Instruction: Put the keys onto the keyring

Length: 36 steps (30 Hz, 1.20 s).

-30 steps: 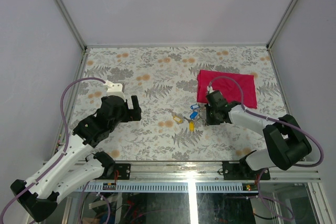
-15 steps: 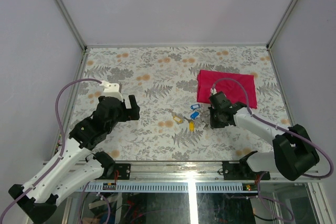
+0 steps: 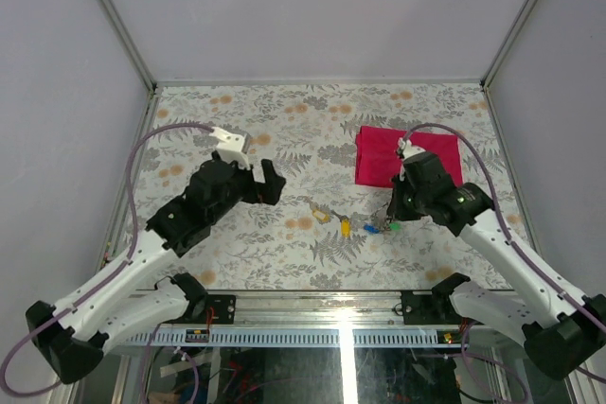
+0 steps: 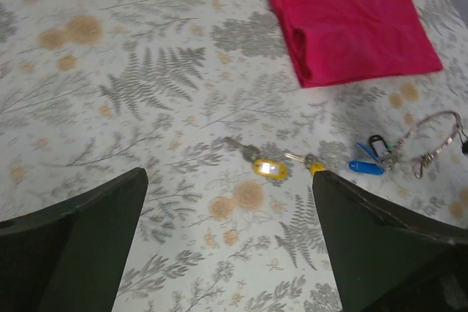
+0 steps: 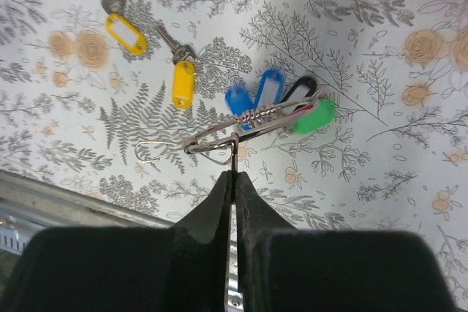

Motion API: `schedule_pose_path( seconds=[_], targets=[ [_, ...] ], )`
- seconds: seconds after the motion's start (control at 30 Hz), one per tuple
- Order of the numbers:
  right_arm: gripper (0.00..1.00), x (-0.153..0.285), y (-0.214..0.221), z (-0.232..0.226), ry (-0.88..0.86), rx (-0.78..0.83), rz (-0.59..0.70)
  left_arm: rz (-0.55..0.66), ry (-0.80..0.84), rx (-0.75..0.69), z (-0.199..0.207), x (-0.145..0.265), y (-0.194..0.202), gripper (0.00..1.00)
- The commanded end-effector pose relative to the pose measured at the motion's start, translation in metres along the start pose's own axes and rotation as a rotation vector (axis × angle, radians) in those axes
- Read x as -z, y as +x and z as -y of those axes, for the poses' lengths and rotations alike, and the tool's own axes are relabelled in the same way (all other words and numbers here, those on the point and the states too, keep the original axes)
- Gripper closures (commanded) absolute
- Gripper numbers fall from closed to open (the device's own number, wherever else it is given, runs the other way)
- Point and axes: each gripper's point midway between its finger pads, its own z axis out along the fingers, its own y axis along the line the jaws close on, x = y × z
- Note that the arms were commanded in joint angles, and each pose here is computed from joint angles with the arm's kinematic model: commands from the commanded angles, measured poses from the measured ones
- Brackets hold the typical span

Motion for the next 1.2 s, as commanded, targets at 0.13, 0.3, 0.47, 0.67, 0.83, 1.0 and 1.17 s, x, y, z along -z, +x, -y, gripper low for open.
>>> schedule_pose_path(
  seconds=[0.13,0.3,0.47,0.67,0.83,1.0,1.17],
  targets=[
    [1.00,0.065,-0.032,-0.010,-0.025,0.062,0.097,0.129,0.255,-0.123,0.102,0.000,-0.032,0.00],
    [1.00,0.093,-0.045,-0.022,-0.075,0.086,0.120,0.217,0.328,-0.169,0.131,0.016,-0.041,0.00],
    [1.00,0.108,-0.055,-0.032,-0.120,0.115,0.142,0.319,0.409,-0.172,0.143,0.029,-0.059,0.00],
    [1.00,0.123,-0.068,-0.044,-0.168,0.157,0.169,0.424,0.478,-0.254,0.152,0.039,-0.071,0.00],
    [1.00,0.134,-0.069,-0.052,-0.197,0.190,0.119,0.508,0.514,-0.371,0.157,0.046,-0.079,0.00],
    [1.00,0.140,-0.068,-0.057,-0.208,0.178,0.072,0.612,0.573,-0.413,0.164,0.056,-0.082,0.00],
    [1.00,0.135,-0.065,-0.061,-0.224,0.186,0.017,0.575,0.623,-0.476,0.177,0.046,-0.071,0.01]
  ],
)
